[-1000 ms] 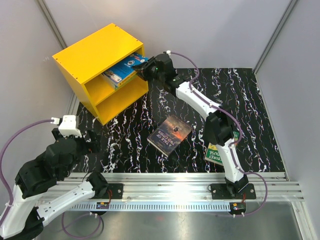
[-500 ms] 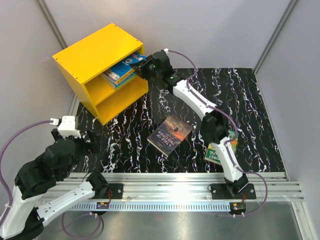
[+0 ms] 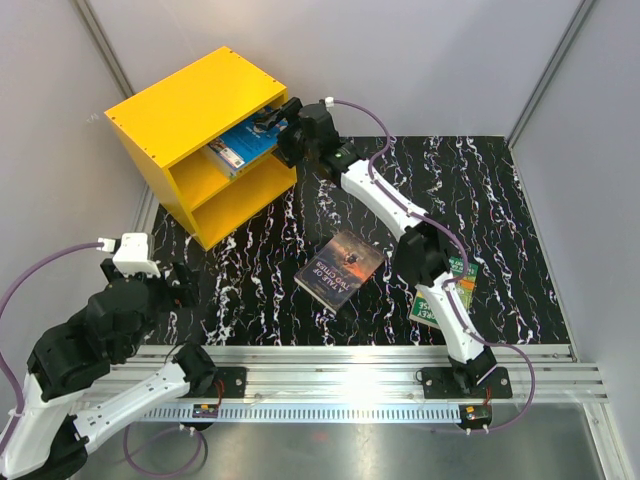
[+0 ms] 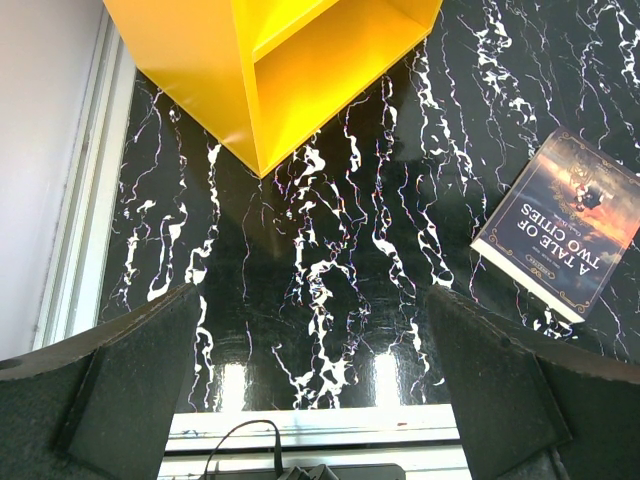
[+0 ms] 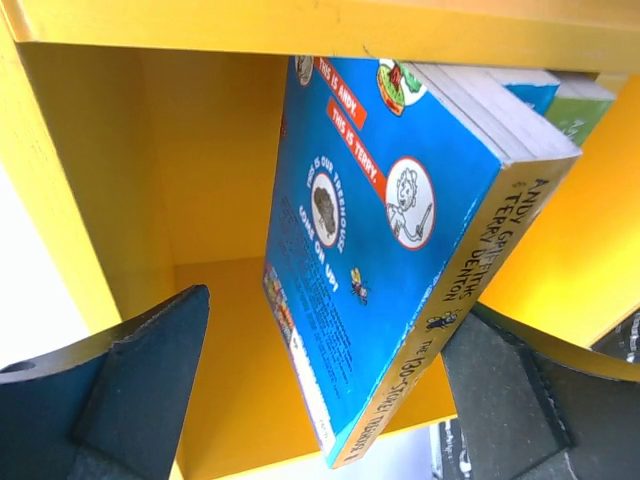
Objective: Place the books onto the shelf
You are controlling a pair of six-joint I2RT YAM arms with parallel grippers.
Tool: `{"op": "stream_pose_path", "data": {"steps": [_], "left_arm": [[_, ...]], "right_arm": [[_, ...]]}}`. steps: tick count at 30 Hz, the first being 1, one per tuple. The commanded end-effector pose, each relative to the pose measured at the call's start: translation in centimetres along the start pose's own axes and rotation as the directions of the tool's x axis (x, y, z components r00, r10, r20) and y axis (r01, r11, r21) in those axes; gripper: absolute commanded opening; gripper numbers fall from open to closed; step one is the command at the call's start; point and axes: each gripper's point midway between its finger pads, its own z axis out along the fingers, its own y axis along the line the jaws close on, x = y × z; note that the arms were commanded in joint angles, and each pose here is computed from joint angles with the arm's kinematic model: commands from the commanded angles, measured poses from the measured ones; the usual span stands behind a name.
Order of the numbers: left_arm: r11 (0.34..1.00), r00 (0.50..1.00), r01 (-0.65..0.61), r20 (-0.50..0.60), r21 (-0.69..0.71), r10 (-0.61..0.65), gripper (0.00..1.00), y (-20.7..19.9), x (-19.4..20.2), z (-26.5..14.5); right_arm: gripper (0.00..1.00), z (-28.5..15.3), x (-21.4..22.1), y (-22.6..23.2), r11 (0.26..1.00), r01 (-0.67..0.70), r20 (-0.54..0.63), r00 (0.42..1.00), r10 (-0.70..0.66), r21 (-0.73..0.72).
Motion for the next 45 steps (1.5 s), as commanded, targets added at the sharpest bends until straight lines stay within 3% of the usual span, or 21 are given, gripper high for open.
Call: {"op": "stream_pose_path", "data": {"steps": [1,12,18,20,21,22,24,25,32,45], "left_arm": [[1.0,0.999,0.013,0.033,0.016,-0.013,0.99,-0.4,-0.9,0.1],[1.0,0.999,0.012,0.03,0.013,-0.012,0.99,-0.4,-0.8,0.1],[1.0,1.0,0.01,0.029,0.008,-0.01,0.99,-0.3,-0.8,0.1],[1.0,0.999,0.011,0.03,0.008,-0.011,0.99,-0.3,-0.8,0.1],[1.0,0.999,0.013,0.03,0.007,-0.013,0.99,-0.3,-0.8,0.1],[1.0,0.999,0.012,0.029,0.006,-0.012,0.99,-0.3,-0.8,0.1],[1.0,0.999,0.012,0.029,0.006,-0.012,0.99,-0.3,-0.8,0.1],[1.0,0.999,0.014,0.032,0.006,-0.014,0.99,-0.2,-0.9,0.1],[1.0,0.999,0.017,0.033,0.008,-0.018,0.99,-0.2,-0.8,0.0],[1.0,0.999,0.025,0.043,0.009,-0.026,0.99,0.0,-0.9,-0.1]], "right_arm": [[1.0,-2.8,-0.9,4.7,0.997,0.062,0.047,0.997,-0.059,-0.055],[1.0,-4.8,0.7,0.7,0.985,0.159,-0.045,0.987,-0.156,0.061],[1.0,-6.6,1.6,2.2,0.978,0.193,-0.059,0.978,-0.198,-0.083],[0.92,-6.9,1.9,1.7,0.976,0.196,-0.065,0.977,-0.203,-0.097],[0.6,-6.8,2.1,1.0,0.977,0.194,-0.072,0.977,-0.2,-0.088],[0.42,-6.9,2.2,1.0,0.977,0.192,-0.075,0.977,-0.199,-0.091],[0.12,-6.8,2.3,0.8,0.978,0.189,-0.078,0.977,-0.196,-0.089],[0.07,-6.6,2.3,0.6,0.979,0.187,-0.083,0.978,-0.194,-0.086],[0.01,-5.8,2.2,1.5,0.976,0.191,-0.084,0.976,-0.2,-0.108],[0.0,-3.9,2.7,1.2,0.979,0.165,-0.107,0.978,-0.178,-0.12]]}}
